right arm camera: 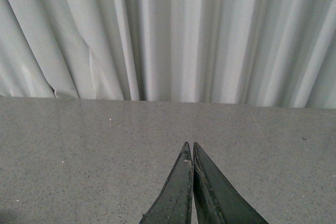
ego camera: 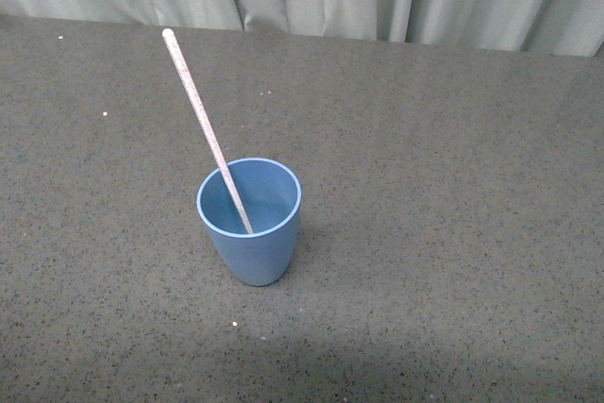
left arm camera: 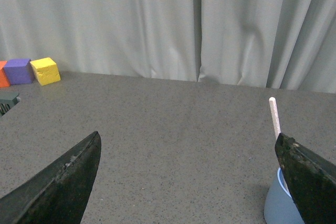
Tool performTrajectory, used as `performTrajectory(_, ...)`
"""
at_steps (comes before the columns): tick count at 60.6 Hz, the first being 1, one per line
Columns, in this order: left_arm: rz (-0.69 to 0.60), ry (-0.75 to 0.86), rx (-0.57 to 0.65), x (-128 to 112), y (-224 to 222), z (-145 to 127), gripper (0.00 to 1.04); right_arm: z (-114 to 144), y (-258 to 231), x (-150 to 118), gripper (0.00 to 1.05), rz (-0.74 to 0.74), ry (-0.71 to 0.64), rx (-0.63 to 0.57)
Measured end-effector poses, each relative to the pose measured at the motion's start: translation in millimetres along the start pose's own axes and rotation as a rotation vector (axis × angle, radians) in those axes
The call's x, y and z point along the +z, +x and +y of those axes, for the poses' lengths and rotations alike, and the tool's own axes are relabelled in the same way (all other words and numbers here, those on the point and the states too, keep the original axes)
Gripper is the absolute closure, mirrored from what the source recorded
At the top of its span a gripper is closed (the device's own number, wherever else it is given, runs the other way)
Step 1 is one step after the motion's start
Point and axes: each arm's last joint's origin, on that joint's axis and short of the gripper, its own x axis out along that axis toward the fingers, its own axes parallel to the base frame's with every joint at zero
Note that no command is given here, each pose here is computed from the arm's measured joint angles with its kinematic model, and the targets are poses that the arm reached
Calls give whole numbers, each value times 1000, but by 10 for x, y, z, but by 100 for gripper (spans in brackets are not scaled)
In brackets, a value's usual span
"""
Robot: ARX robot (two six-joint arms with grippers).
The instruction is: Transfer chopsticks to blue cup
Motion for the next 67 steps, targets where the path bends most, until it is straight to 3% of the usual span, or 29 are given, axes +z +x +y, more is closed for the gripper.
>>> performTrajectory(41, 0, 0, 0, 0, 0, 0, 7, 0, -172, -31, 104, 6, 0, 2)
performTrajectory(67, 0, 0, 0, 0, 0, 0, 7, 0, -173, -30, 34, 5, -2, 2)
